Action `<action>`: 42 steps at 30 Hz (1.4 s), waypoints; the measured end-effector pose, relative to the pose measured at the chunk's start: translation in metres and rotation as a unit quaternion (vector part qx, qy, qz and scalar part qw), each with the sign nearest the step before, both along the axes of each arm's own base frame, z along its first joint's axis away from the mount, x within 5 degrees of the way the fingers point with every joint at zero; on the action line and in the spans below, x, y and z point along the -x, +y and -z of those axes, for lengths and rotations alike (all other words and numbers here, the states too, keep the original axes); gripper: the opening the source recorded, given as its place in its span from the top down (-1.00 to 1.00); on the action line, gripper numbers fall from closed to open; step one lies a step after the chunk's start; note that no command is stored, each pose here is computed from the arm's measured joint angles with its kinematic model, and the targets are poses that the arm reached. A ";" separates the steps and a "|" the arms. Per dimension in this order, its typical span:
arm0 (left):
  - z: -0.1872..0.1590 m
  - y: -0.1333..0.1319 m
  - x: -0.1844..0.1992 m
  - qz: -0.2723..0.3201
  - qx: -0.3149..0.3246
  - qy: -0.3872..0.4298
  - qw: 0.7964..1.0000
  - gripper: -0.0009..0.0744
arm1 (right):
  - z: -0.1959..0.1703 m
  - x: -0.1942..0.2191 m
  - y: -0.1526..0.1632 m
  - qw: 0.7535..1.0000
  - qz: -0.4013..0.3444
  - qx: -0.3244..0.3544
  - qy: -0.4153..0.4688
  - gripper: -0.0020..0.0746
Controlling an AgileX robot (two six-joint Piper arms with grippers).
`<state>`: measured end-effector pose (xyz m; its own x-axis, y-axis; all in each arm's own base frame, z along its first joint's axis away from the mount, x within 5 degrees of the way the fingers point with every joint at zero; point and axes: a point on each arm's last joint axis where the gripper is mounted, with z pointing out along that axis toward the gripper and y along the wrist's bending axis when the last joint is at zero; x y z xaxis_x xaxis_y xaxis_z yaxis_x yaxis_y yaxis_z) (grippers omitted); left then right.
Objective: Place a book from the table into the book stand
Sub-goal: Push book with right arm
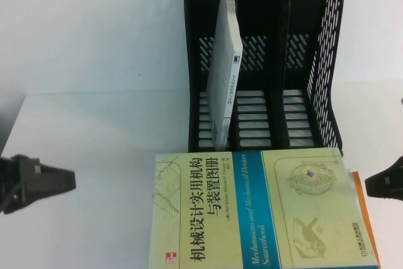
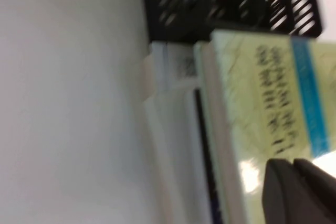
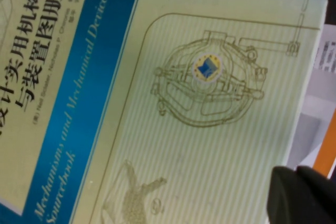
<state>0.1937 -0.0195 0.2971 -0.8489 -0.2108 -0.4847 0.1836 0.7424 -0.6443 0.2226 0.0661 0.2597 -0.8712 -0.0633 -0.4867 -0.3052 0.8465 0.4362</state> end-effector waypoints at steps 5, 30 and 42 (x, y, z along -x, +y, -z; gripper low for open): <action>0.002 0.000 -0.010 0.015 0.043 -0.004 0.999 0.99 | 0.001 0.002 0.000 1.000 -0.009 0.007 0.007 0.96; 0.022 0.008 -0.024 -0.006 0.027 0.033 0.999 0.99 | 0.035 -0.021 0.004 0.998 -0.006 -0.004 0.059 0.95; 0.022 0.009 -0.024 -0.006 0.024 0.035 0.999 0.99 | 0.045 -0.020 0.019 0.993 -0.054 -0.047 0.095 0.95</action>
